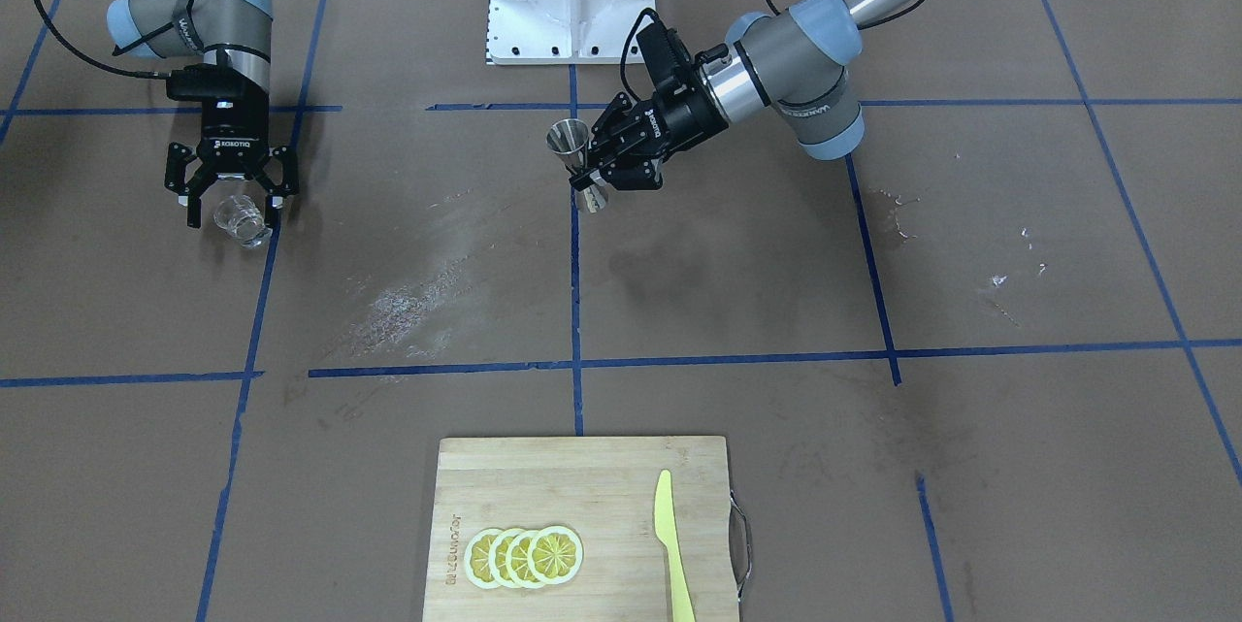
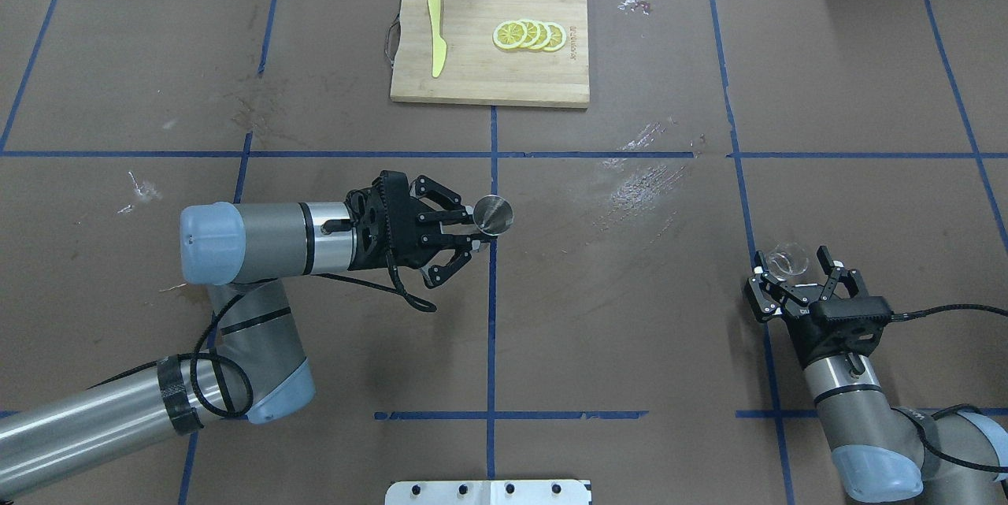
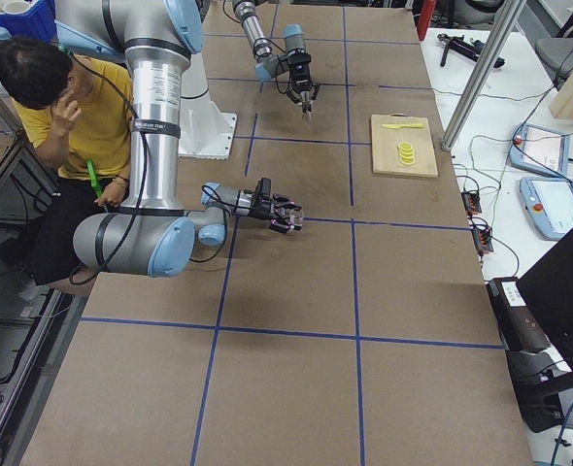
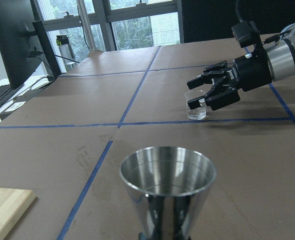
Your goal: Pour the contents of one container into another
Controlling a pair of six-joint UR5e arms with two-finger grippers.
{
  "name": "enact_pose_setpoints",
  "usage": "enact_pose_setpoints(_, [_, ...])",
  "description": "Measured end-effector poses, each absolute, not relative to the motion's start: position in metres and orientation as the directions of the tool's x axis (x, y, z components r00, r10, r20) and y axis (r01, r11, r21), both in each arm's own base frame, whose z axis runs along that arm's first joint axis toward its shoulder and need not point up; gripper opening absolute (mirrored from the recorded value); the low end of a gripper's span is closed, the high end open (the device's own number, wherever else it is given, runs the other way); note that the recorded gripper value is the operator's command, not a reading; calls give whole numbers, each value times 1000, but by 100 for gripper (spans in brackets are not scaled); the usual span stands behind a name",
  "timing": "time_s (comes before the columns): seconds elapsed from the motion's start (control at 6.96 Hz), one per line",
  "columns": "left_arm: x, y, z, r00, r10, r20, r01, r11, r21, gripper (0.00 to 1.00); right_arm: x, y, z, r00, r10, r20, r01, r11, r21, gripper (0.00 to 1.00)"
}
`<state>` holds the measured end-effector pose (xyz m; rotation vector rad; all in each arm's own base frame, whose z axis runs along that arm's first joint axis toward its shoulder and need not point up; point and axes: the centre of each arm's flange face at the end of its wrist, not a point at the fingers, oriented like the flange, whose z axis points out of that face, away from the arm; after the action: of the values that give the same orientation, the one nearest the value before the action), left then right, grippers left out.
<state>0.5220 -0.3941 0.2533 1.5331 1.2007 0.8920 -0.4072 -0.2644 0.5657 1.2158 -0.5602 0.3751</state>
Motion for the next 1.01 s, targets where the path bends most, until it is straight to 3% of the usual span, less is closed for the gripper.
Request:
enact_pose_setpoints(0.29, [522, -394, 254, 248, 969, -12, 268, -56, 962, 0, -409, -262, 570, 814, -27, 580, -544, 315, 778, 84])
enact_pose_setpoints(0.43, [522, -394, 254, 249, 968, -12, 268, -57, 962, 0, -410, -261, 571, 816, -30, 577, -540, 316, 780, 74])
enact_pose_setpoints(1.01, [521, -394, 253, 250, 968, -10, 270, -59, 961, 0, -411, -260, 571, 822, -37, 568, -529, 317, 787, 11])
